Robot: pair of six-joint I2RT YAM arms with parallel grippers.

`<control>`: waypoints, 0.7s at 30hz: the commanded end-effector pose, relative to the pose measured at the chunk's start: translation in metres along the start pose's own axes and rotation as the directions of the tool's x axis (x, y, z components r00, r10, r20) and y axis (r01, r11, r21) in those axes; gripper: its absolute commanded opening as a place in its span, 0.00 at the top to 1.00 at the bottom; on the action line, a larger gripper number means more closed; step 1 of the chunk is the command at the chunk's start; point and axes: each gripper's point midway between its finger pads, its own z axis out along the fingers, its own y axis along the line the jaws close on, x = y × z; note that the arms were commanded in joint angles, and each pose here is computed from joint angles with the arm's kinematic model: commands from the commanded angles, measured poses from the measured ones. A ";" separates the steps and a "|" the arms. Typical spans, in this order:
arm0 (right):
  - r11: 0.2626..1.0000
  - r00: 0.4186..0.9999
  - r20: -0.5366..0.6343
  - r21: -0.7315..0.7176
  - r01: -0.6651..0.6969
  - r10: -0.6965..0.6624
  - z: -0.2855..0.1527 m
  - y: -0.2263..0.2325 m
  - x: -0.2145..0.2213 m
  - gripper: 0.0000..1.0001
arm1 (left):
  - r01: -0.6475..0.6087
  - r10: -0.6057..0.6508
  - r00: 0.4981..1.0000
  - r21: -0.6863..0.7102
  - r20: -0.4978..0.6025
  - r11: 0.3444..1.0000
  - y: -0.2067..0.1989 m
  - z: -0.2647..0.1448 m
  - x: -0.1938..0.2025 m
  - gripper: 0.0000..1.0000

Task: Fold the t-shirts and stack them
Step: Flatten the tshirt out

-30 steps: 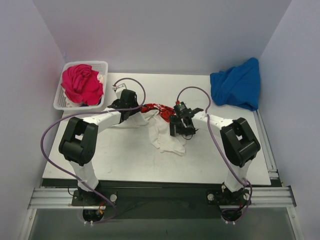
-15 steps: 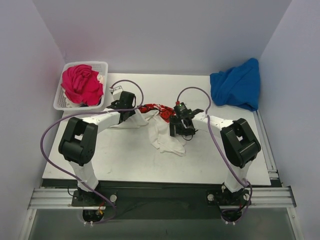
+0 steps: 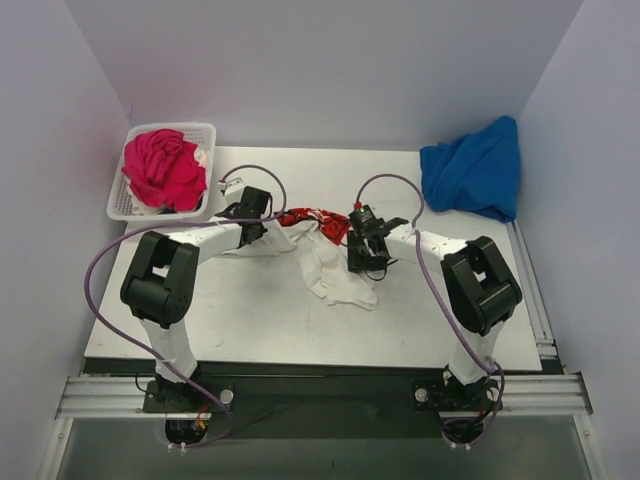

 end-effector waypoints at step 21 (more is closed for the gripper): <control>0.896 0.914 0.239 0.226 -0.381 0.328 -0.124 -0.156 -0.059 1.00 | 0.250 -0.253 0.871 0.062 0.422 0.966 0.076 -0.140 -0.191 1.00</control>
